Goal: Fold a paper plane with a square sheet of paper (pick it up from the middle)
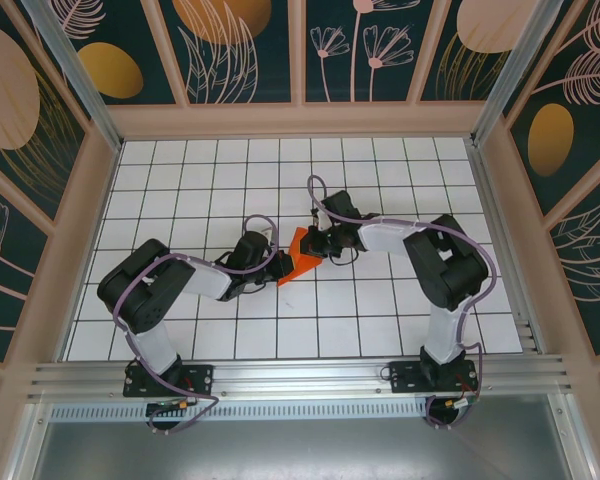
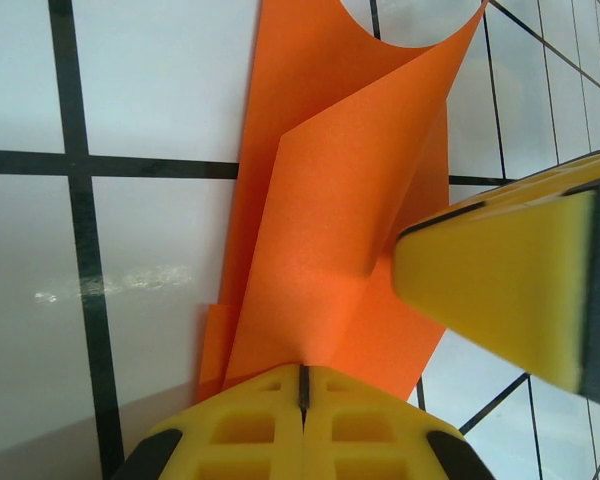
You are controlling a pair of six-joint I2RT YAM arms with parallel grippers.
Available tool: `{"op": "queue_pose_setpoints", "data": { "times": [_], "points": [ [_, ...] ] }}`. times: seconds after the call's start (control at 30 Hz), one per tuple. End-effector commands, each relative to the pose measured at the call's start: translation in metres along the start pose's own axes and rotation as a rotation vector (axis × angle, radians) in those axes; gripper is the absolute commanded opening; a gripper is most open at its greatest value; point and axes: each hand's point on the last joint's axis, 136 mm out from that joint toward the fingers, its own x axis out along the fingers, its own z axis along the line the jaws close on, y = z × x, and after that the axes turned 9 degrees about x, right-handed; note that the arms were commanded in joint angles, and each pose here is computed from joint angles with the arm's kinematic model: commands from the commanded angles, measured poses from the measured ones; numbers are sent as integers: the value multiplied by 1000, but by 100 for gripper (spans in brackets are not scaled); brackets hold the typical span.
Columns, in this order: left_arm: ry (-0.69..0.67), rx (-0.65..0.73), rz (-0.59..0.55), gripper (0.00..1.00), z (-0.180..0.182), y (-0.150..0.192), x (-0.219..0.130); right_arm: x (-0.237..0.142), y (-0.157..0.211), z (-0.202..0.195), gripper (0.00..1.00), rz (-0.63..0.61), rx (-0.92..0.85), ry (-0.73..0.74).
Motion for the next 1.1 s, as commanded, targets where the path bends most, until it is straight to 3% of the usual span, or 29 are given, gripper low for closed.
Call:
{"op": "queue_pose_setpoints", "data": {
  "times": [0.0, 0.73, 1.07],
  "points": [
    [-187, -46, 184, 0, 51, 55, -5, 7, 5, 3, 5, 24, -42, -27],
    [-200, -40, 198, 0, 54, 59, -8, 20, 0, -26, 5, 24, -29, 59],
    [-216, -34, 224, 0, 60, 68, -11, 4, -40, -43, 4, -70, -2, 59]
  ]
}}
